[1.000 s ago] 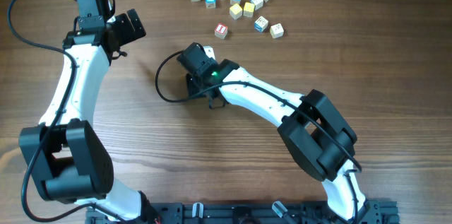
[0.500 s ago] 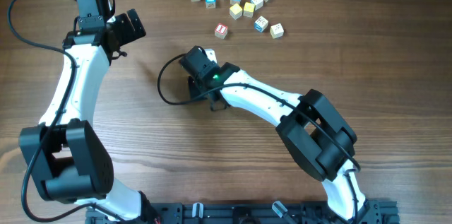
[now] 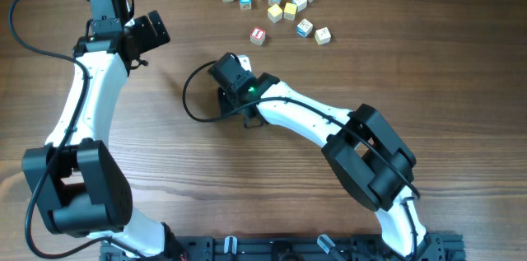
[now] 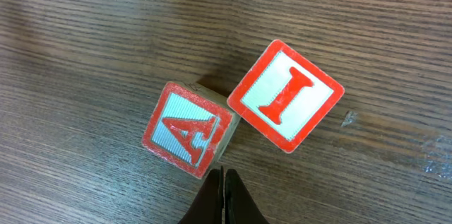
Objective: Form a circle
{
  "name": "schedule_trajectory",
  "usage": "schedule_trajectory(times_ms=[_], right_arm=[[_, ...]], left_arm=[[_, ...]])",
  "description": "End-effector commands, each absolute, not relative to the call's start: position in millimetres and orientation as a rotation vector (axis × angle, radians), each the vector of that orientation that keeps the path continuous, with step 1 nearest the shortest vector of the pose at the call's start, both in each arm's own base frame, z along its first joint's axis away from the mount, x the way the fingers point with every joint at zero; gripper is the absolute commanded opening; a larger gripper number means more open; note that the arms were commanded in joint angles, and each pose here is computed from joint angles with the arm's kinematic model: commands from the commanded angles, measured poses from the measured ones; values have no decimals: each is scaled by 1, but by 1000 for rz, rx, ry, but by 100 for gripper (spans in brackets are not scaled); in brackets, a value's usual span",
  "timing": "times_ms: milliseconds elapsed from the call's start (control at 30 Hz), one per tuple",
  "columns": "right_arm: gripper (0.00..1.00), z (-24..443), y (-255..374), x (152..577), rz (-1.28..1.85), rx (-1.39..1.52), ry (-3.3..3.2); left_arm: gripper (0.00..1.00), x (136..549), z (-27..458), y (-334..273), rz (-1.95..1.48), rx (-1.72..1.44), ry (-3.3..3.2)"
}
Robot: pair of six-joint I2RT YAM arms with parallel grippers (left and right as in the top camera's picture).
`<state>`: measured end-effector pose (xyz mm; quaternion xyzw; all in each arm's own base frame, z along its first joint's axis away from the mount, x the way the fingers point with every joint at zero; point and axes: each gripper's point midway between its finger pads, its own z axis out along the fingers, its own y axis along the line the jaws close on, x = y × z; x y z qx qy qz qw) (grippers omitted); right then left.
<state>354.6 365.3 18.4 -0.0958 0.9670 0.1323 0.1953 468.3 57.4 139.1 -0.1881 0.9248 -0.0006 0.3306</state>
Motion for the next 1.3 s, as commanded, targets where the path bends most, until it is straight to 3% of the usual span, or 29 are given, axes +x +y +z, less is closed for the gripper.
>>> schedule_trajectory(times_ms=[0, 867, 1167, 1200, 1233, 1267], right_arm=[[4, 8, 366, 353, 349, -282, 2714], [4, 7, 363, 349, 343, -291, 2738], [4, 142, 303, 399, 368, -240, 2532], [7, 146, 290, 408, 352, -227, 2523], [40, 146, 274, 419, 325, -212, 2519], [56, 142, 261, 427, 297, -208, 2521]], left_arm=[[100, 469, 145, 58, -7, -503, 2402], [100, 469, 145, 58, -7, -503, 2402], [100, 469, 145, 58, -7, -502, 2402], [100, 469, 145, 58, -7, -503, 2402], [100, 469, 145, 58, -7, -503, 2402], [100, 469, 145, 58, -7, -502, 2402]])
